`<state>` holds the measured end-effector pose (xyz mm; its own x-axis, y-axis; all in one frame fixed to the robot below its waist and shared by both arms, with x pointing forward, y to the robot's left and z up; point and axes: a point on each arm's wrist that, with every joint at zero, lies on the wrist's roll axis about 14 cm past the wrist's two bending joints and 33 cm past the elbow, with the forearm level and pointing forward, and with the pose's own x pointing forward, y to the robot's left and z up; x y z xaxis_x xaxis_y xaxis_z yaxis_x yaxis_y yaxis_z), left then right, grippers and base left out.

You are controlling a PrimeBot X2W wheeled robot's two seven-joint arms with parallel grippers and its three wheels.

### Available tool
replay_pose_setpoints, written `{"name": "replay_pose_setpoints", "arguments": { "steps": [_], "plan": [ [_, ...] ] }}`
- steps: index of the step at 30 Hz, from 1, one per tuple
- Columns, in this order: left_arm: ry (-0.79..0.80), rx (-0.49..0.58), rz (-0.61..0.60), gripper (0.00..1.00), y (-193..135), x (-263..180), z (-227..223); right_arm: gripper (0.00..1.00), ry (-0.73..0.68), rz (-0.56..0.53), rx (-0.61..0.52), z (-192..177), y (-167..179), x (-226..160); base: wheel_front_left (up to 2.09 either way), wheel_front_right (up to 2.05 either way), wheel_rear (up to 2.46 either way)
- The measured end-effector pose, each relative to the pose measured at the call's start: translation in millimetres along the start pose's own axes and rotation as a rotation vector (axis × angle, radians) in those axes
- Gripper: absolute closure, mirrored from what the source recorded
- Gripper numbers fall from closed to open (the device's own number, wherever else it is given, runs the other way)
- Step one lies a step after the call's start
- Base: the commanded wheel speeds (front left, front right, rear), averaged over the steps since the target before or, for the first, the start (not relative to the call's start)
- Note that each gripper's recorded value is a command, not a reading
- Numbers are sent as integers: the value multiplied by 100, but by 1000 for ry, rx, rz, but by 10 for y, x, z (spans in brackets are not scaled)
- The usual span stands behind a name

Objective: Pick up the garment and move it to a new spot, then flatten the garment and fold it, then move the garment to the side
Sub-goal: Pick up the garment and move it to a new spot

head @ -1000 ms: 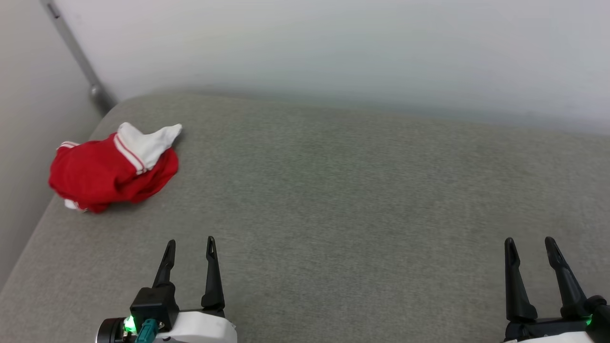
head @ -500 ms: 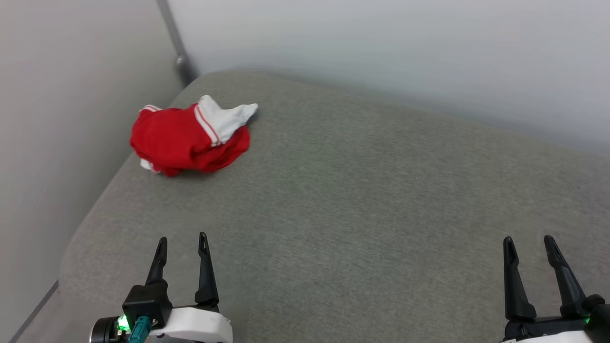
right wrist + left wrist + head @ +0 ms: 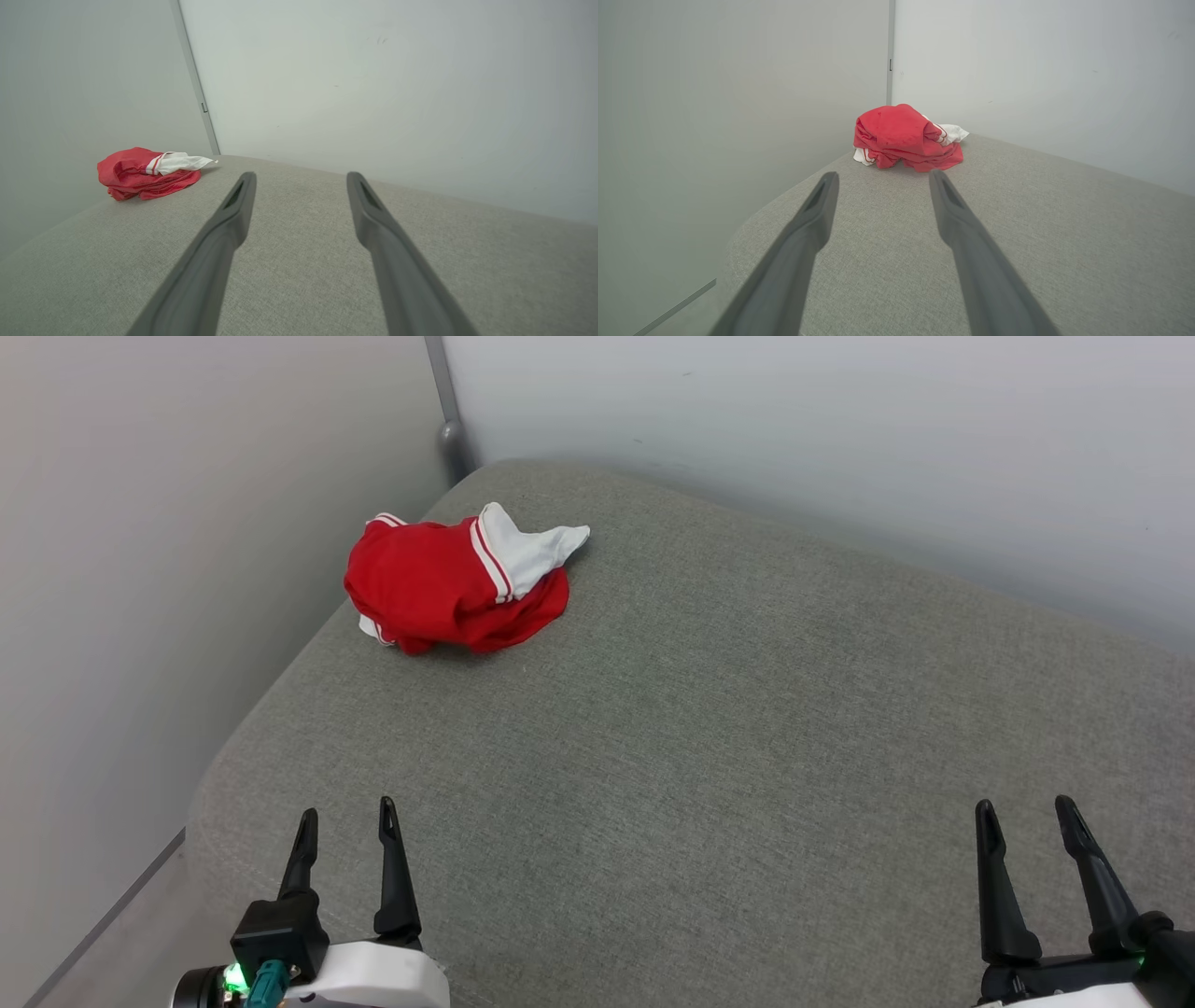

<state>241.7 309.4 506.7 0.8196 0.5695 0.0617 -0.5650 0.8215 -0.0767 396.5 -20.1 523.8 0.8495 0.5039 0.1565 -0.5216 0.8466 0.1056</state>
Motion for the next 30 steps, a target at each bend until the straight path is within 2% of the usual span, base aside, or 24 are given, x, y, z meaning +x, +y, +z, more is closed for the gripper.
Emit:
{"name": "replay_pose_setpoints", "arguments": {
  "steps": [6, 11, 22, 26, 30],
  "plan": [
    [9, -3, -13, 0, -16, 36, -29, 0, 1, -1, -3, -8, -4, -1, 0, 0, 0],
    [-47, 21, -44, 0, -55, 316, 143, 0, 3, -19, -18, -31, -83, 11, 0, 0, 0],
    [-243, 149, -93, 0, -75, 1521, 897, 0, 16, -106, -46, -194, -467, 114, 0, 0, 0],
    [-281, 194, -116, 0, -139, 1991, 1164, 0, 37, -146, -54, -313, -638, 120, 0, 0, 0],
    [-249, 268, -161, 0, -308, 2392, 1294, 0, 57, -187, -59, -434, -812, 123, 0, 0, 0]
  ]
}}
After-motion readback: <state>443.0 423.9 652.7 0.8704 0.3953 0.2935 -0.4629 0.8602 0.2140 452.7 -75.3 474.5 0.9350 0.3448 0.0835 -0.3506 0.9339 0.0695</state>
